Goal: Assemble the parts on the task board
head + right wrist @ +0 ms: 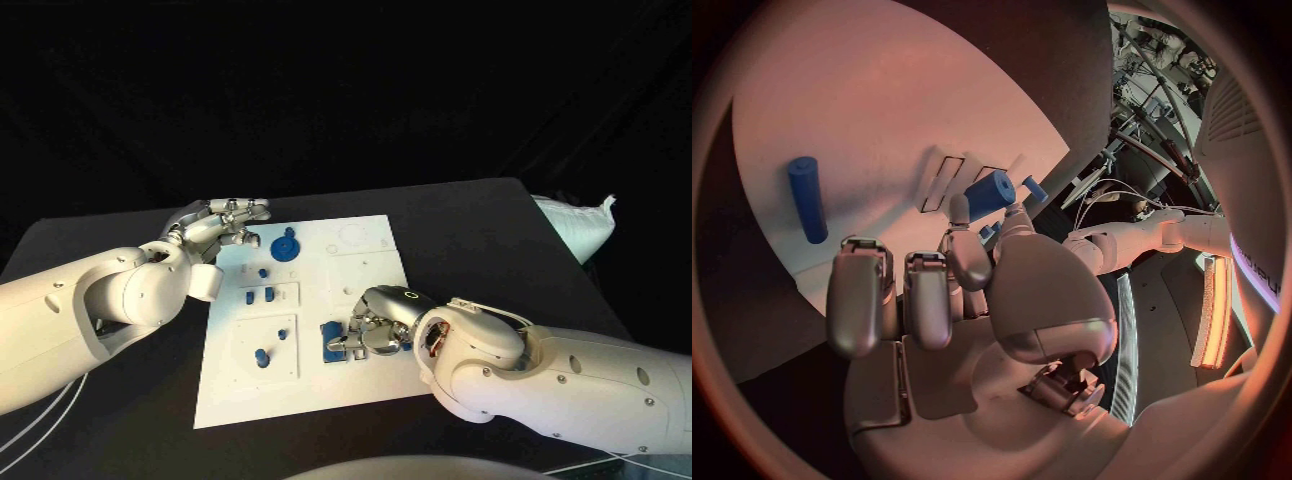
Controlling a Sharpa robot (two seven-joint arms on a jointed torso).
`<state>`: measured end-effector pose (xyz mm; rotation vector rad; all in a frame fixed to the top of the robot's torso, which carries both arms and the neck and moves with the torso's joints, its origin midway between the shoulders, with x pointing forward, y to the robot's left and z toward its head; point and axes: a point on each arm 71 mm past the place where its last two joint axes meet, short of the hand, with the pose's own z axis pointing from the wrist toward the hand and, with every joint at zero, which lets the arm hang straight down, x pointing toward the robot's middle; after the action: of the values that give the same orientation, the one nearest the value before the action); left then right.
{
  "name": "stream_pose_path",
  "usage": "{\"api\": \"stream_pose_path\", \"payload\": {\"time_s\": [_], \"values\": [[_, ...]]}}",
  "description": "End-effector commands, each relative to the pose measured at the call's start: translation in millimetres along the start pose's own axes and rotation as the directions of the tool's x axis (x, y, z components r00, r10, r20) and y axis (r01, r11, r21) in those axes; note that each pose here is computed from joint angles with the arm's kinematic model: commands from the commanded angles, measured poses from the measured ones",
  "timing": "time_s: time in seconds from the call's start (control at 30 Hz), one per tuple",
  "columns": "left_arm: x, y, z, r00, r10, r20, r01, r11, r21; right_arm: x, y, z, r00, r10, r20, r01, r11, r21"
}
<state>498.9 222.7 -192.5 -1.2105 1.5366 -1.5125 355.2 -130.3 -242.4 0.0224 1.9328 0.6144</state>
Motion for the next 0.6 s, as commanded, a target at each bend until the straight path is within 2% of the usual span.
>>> {"api": "stream_pose_path", "payload": {"time_s": [0.03, 0.4, 0.6], "values": [[2.7, -0.7, 0.3, 1.0, 0.001, -0.024, -0.001, 1.0, 0.005, 0.8, 1.3, 0.0, 1.0, -0.011, -0.003, 0.011, 1.0, -0.015], [2.7, -0.8, -0.4, 1.0, 0.002, -0.025, -0.002, 1.0, 0.005, 2.0, -1.1, 4.4, 1.0, -0.028, -0.002, 0.028, 1.0, -0.004], [1.8, -0.9, -0.7, 1.0, 0.002, -0.023, -0.002, 1.0, 0.005, -2.2, -1.4, 0.3, 0.999, -0.002, 0.035, 0.002, 1.0, -0.016]]}}
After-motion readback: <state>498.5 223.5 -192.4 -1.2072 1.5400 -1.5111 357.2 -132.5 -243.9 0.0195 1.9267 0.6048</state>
